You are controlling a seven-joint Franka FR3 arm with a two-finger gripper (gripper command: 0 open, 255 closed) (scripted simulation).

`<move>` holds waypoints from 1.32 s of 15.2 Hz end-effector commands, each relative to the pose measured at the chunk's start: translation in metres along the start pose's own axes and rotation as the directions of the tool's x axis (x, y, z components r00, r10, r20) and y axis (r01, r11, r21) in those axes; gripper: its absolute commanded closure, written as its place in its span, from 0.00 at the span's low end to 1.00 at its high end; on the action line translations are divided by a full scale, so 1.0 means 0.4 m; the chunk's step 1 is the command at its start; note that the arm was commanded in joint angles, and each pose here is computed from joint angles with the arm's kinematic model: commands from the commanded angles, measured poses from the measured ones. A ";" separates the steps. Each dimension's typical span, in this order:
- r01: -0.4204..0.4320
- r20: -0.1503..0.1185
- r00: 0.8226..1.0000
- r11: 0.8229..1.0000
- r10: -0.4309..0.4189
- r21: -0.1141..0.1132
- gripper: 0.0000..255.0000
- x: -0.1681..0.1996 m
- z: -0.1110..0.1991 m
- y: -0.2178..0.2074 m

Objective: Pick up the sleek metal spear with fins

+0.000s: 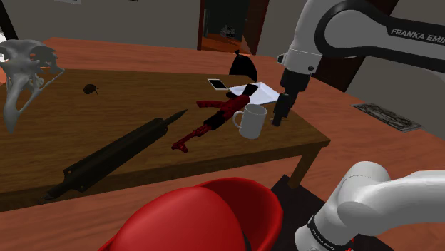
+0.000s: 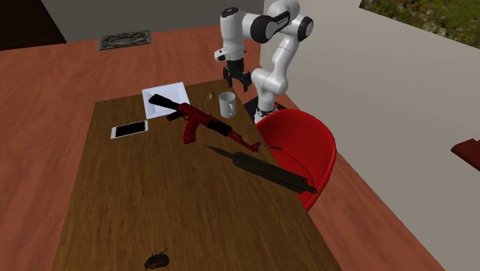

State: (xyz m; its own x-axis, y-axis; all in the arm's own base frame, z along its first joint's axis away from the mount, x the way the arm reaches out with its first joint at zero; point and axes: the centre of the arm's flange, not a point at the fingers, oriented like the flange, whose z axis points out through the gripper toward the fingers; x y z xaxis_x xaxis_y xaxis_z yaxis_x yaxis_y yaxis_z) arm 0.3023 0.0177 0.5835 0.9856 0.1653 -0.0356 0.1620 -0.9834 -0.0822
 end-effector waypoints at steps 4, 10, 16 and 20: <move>-0.119 -0.007 0.993 0.993 0.119 -0.006 0.00 0.009 0.011 -0.100; -0.351 -0.024 0.936 0.936 0.351 -0.015 0.00 0.061 0.035 -0.294; -0.563 -0.043 0.826 0.826 0.562 -0.019 0.00 0.159 0.060 -0.469; -0.687 -0.055 0.726 0.726 0.685 -0.020 0.00 0.246 0.077 -0.571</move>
State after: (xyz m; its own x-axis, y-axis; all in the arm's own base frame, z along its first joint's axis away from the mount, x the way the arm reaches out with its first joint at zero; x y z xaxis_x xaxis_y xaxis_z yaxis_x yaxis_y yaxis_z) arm 0.3538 0.2503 0.5708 0.8552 -0.5175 -0.0276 -0.5181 -0.8552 -0.0173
